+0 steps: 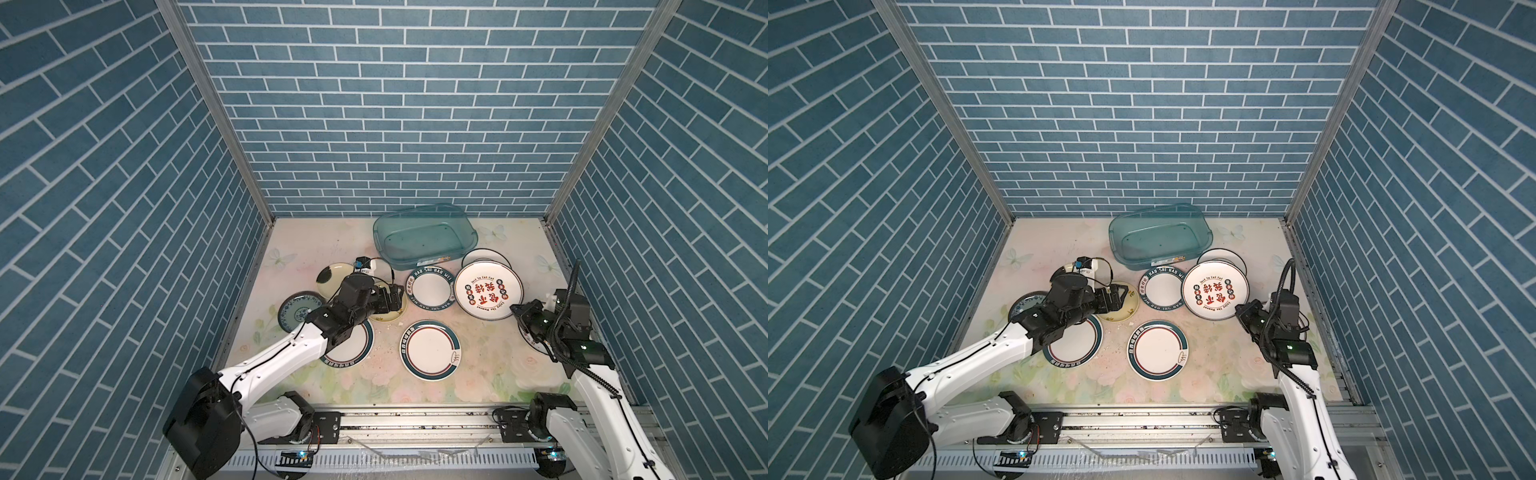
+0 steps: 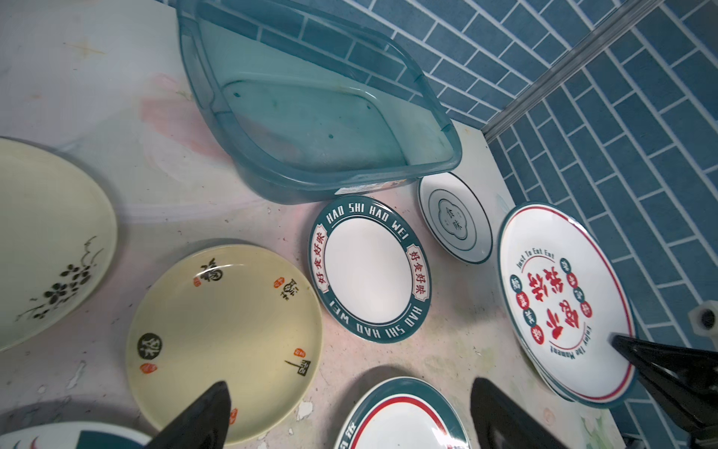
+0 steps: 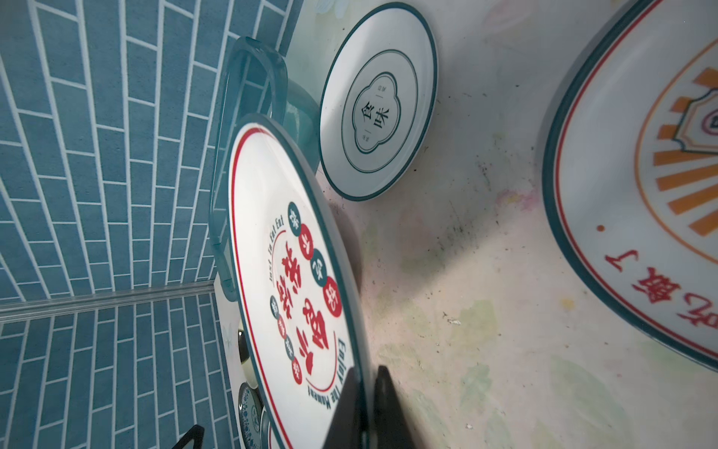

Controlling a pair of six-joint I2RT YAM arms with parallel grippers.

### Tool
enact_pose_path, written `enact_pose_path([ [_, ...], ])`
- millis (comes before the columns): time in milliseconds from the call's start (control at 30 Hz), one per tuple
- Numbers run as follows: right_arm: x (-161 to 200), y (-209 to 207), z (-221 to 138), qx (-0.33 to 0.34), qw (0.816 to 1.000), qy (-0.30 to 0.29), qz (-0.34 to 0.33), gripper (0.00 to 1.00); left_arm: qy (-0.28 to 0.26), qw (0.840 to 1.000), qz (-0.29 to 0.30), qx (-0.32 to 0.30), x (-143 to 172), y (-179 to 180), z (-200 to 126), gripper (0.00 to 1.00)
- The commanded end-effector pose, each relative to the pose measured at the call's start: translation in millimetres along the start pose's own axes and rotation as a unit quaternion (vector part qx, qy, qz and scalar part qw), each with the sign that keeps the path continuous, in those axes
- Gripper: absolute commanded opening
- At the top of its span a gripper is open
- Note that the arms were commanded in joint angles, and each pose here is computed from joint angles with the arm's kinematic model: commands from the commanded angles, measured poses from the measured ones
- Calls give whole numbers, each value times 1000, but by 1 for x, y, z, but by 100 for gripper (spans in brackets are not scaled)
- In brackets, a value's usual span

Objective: Place the plates into the plastic bin on the countertop
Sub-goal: Pick up the plate from the middle-right of the table, then place the plate in the plastic bin.

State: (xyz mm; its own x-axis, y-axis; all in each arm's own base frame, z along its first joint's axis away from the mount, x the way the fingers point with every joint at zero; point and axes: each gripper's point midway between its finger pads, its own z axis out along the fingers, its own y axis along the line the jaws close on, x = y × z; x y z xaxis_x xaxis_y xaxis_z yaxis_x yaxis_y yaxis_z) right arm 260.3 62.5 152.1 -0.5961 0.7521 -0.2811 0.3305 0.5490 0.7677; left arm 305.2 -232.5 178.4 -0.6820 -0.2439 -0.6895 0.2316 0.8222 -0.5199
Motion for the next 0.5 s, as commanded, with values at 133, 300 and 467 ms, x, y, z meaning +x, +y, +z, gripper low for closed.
enact_pose_path([
  [133, 4, 40, 4, -69, 997, 19, -42, 0, 18, 993, -42, 111, -6, -49, 18, 83],
  [300, 11, 52, 13, -79, 994, 30, -61, 0, 47, 986, -54, 150, 2, -68, 35, 77],
  [467, 18, 63, 21, -90, 992, 45, -72, 0, 61, 984, -44, 162, 9, -84, 46, 72],
])
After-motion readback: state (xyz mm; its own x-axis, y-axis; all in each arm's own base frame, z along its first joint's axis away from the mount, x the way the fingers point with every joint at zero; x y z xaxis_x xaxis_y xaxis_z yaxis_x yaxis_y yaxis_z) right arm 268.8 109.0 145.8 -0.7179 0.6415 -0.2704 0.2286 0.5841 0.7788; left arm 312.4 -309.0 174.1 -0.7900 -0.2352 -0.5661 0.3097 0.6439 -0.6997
